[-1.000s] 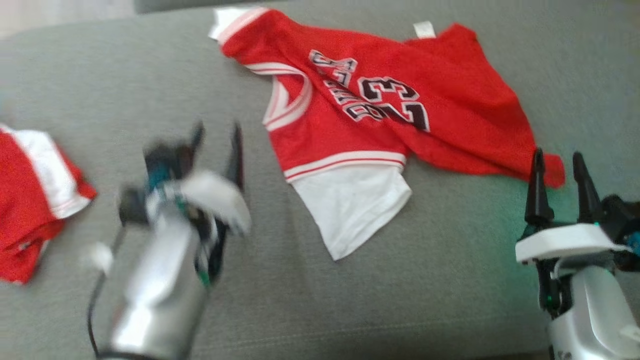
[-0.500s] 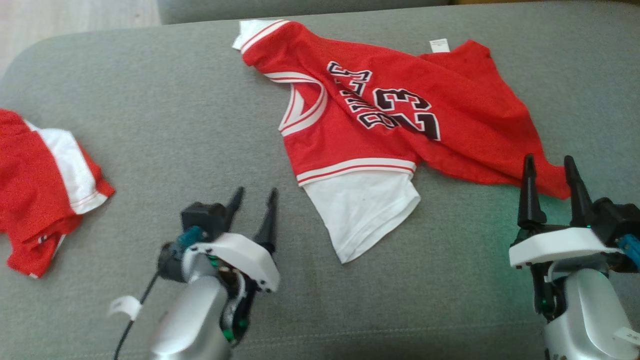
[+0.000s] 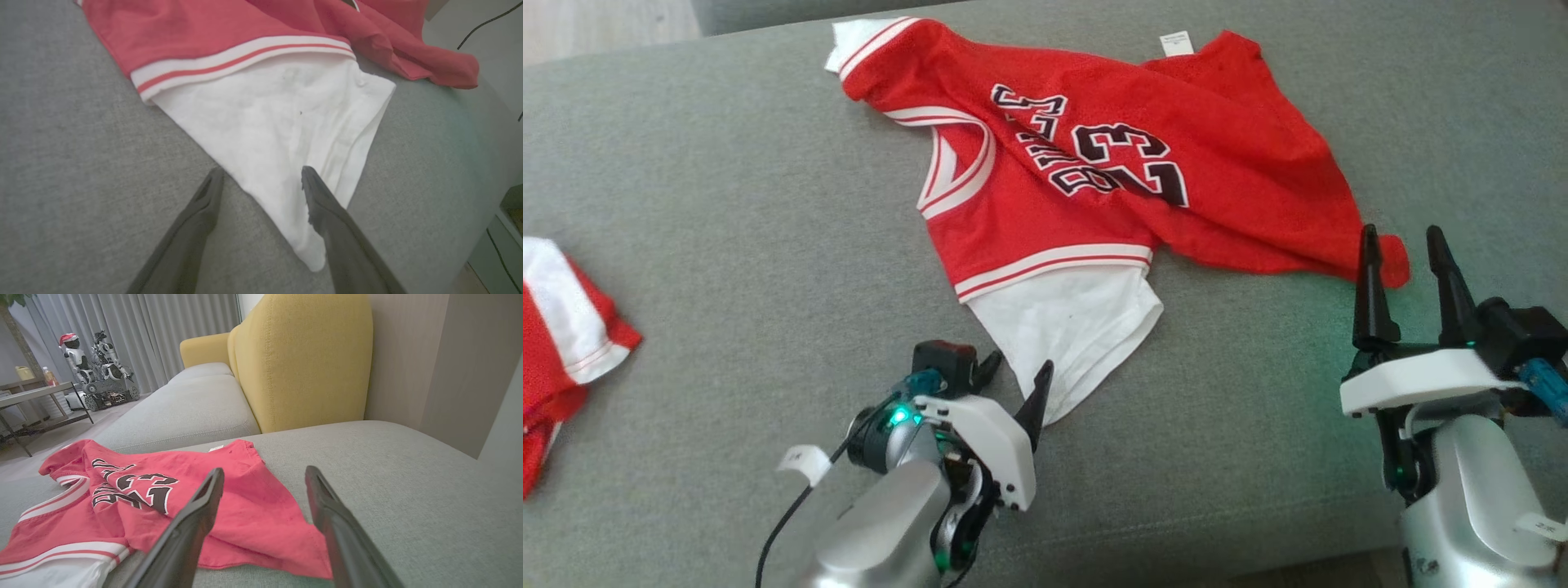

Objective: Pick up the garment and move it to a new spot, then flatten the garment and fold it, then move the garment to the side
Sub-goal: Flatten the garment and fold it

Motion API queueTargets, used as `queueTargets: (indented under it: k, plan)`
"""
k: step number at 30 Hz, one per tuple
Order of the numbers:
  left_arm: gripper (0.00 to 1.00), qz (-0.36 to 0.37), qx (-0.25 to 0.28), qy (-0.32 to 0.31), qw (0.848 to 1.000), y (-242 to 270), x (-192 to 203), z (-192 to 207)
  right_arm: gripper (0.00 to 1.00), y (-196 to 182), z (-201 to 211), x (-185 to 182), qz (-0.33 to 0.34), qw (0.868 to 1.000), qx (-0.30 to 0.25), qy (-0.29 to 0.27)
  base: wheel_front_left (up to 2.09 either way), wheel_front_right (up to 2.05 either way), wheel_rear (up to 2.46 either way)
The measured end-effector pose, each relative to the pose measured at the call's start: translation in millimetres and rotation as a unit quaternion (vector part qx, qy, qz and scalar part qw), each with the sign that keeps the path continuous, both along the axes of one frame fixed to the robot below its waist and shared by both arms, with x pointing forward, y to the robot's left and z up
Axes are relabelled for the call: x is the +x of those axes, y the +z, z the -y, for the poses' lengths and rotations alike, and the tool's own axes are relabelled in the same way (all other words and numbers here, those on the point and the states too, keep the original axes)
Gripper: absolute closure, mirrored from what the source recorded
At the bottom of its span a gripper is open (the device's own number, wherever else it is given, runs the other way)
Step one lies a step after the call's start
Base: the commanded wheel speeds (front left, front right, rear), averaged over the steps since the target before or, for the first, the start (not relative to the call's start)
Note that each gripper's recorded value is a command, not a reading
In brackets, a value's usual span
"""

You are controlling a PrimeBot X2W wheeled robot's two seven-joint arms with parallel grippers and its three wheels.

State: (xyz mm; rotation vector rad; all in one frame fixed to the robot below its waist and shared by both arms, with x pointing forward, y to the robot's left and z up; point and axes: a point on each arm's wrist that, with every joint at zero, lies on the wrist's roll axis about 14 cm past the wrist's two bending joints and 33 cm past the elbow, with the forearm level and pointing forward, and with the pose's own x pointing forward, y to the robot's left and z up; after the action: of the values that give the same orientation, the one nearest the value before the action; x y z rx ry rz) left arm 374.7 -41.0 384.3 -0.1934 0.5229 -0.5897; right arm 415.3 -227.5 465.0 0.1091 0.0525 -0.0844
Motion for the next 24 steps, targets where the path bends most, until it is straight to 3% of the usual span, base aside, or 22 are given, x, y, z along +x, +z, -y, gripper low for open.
queueTargets:
  k: [9,10,11,16,24]
  plan:
    - [0.0,-0.002,0.029,-0.016,0.999,-4,7,10,0.0,-3,9,-5,-0.004,1.0,0.001,-0.013,0.0,0.0,0.0]
    - [0.55,-0.003,0.029,-0.019,0.999,-4,6,12,0.0,-3,10,-5,-0.004,1.0,0.001,-0.014,0.0,0.0,0.0]
    - [1.0,-0.004,0.029,-0.02,0.999,-5,6,12,0.0,-2,10,-6,-0.004,1.0,0.001,-0.015,0.0,0.0,0.0]
    - [1.0,0.006,0.026,0.005,1.0,-3,11,5,0.0,-8,16,-9,-0.013,1.0,0.004,-0.026,0.0,0.0,0.0]
    - [1.0,0.082,0.034,0.118,0.989,24,52,-46,0.0,-32,22,-14,-0.052,0.998,0.016,-0.04,0.0,0.0,0.0]
